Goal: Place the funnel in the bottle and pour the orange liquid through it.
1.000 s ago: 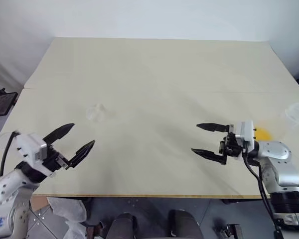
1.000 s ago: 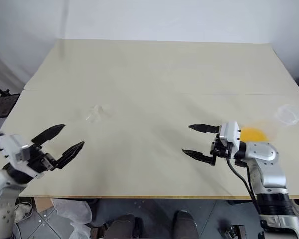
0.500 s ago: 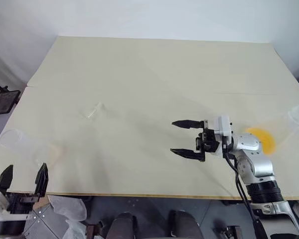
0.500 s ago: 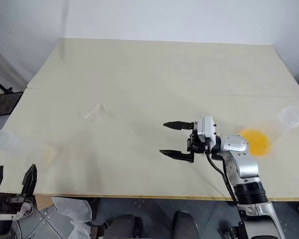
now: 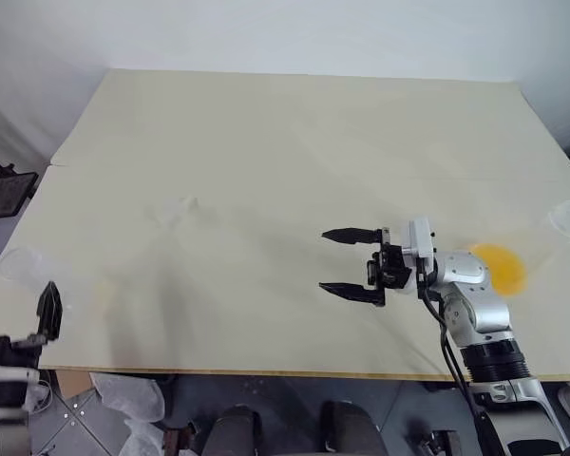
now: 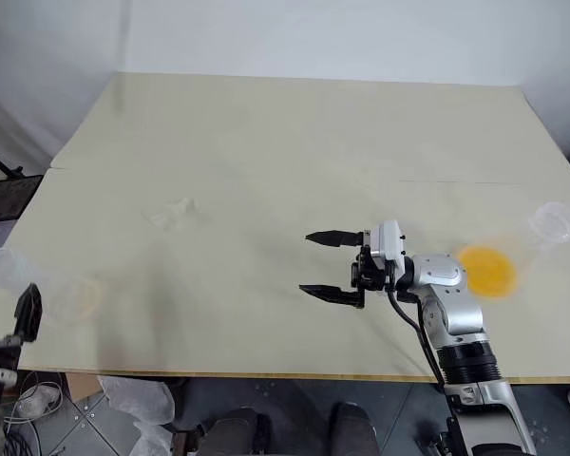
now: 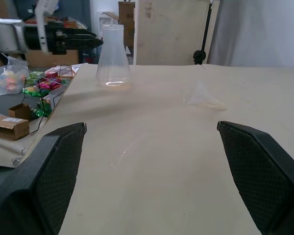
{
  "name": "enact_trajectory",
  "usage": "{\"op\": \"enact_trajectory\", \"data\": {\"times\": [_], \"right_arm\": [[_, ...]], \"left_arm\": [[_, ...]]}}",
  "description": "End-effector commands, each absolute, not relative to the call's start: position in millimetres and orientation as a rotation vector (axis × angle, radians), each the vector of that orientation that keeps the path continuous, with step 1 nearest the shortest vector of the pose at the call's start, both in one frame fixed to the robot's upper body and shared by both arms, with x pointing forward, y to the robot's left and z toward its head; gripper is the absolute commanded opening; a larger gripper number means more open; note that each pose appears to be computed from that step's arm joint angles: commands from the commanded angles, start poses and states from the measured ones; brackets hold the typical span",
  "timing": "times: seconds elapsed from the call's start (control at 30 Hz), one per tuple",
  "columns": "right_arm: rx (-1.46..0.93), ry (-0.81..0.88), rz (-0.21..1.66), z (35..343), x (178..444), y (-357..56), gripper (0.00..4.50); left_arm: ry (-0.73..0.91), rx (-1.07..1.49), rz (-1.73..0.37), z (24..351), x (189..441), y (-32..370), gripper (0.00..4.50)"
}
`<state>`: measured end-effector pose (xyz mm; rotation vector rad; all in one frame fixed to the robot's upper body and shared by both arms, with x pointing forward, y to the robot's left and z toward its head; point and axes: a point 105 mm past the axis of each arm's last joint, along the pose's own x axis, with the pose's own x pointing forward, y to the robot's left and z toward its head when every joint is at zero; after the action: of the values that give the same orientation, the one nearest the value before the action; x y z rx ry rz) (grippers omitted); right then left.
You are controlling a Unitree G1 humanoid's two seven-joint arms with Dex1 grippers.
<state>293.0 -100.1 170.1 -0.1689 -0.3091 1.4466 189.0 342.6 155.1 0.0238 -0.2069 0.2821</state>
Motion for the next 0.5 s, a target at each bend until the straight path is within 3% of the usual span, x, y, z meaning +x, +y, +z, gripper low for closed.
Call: {"op": "enact_trajectory", "data": {"times": [0.03, 0.23, 0.33, 0.5], "right_arm": [[-0.180, -0.354, 1.455, 177, 288, -96, 4.50], [-0.173, -0.356, 1.448, 176, 286, -94, 4.50], [-0.172, -0.357, 1.438, 175, 285, -94, 4.50], [-0.178, -0.357, 1.420, 173, 284, -96, 4.50]], "left_arm": [[-0.179, 0.049, 0.268, 169, 200, 339, 4.49], [-0.157, 0.076, 0.222, 178, 215, 339, 4.49], [-0.158, 0.067, 0.195, 180, 220, 336, 3.91], [-0.155, 0.063, 0.184, 180, 225, 334, 2.46]]}}
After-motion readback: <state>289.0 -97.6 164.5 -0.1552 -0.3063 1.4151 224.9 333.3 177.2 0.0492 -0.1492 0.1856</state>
